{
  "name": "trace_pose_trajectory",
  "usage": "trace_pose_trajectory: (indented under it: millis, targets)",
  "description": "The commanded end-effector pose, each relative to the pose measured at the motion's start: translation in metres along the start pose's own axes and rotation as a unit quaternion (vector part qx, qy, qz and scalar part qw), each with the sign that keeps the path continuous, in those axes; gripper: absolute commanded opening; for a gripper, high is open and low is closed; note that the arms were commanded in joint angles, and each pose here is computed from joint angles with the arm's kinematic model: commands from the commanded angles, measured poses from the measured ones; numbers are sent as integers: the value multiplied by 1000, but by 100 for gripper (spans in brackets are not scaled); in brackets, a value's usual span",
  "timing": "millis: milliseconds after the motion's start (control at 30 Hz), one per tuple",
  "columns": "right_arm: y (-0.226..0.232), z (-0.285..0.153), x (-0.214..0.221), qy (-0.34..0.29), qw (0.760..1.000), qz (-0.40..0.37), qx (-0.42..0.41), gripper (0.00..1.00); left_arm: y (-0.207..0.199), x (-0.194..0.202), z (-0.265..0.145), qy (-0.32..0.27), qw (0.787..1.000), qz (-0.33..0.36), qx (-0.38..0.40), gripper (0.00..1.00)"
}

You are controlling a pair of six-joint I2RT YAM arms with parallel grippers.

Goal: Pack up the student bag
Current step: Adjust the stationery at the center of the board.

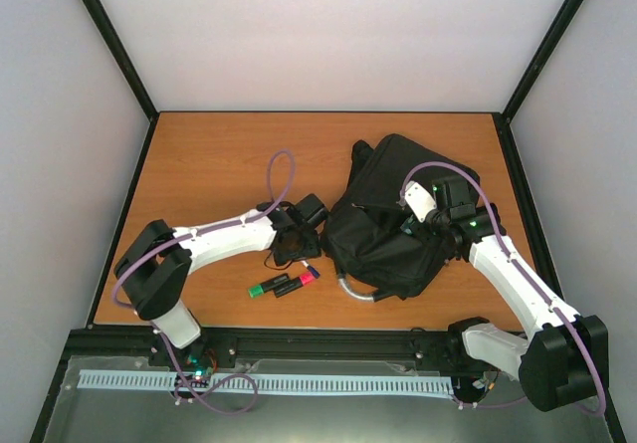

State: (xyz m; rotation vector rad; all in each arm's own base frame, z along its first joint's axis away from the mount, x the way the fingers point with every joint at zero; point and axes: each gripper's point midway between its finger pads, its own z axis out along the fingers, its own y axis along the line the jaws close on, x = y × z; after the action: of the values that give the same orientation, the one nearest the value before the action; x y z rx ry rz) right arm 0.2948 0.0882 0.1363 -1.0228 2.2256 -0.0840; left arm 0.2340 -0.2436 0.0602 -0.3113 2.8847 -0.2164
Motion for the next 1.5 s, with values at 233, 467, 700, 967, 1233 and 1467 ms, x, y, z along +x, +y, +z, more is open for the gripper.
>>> trace_pose_trajectory:
  millis: [233,467,700,967,1233,1467]
  targets:
    - [3,-1,-11,-22,1000,-7,-13,3,-17,-7,15,39,997,-58,22,59]
    - [4,0,-11,-22,1000,-6,-16,3,-11,-9,25,57,995,-81,7,54]
    - [5,-2,-11,-24,1000,-7,-16,3,-12,-9,28,69,994,-81,-8,47]
    - [6,-2,-12,-26,999,-8,-18,3,-5,-2,37,94,991,-89,-35,44]
    - [6,-2,-12,-26,999,-8,-19,3,-1,-8,44,95,990,-91,-46,38]
    - [6,-3,-12,-26,999,-8,-18,3,9,-34,51,94,993,-36,-62,24]
